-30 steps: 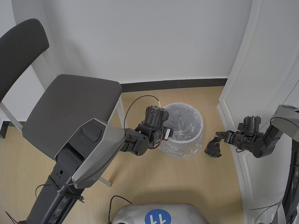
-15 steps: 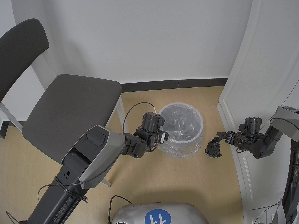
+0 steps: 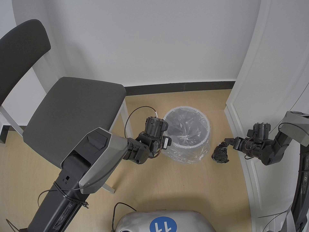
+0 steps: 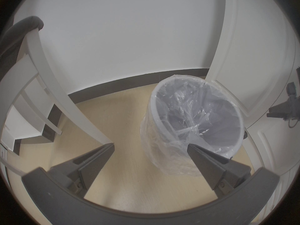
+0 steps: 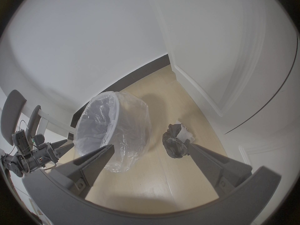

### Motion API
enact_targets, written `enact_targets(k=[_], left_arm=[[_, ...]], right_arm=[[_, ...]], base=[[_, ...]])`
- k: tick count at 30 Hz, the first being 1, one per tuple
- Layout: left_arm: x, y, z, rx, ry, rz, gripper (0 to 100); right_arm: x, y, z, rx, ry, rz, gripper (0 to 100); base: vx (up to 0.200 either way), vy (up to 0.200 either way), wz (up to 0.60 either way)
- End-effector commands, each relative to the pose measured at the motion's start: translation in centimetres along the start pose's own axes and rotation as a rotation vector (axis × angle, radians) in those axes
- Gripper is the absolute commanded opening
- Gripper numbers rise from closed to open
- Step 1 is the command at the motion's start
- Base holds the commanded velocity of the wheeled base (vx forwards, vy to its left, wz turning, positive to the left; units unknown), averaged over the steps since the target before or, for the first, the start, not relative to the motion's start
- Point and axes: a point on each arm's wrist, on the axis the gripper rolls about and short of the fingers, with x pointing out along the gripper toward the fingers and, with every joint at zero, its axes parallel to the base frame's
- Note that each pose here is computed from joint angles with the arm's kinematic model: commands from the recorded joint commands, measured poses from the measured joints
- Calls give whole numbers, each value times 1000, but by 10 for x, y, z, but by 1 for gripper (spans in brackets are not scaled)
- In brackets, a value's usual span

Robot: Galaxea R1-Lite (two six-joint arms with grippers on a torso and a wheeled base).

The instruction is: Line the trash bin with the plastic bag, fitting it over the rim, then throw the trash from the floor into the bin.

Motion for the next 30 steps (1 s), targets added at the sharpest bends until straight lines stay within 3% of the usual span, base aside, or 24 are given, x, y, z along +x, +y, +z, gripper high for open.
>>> enact_targets(k=[1,14,20,22,30], left_arm=[[-9,4,5,-3,7,3,100],[-5,11,-3,-28,31,18,100],[-10,12,7,-51,11,16,100],[-16,14,21,-66,-20,14,100],[-8,12,26,-79,-58,11,100]], right_arm=[[0,-1,-1,0,3,-2,100],[0,-1,-2,-2,6,-3,100],[0,-2,-1,0,2,-4,100],[0,-4,1,3,-2,-5,100],[4,-8,-3,6,-6,-6,100]], base=[[0,0,0],[0,0,0],[0,0,0],[0,0,0],[0,0,0]])
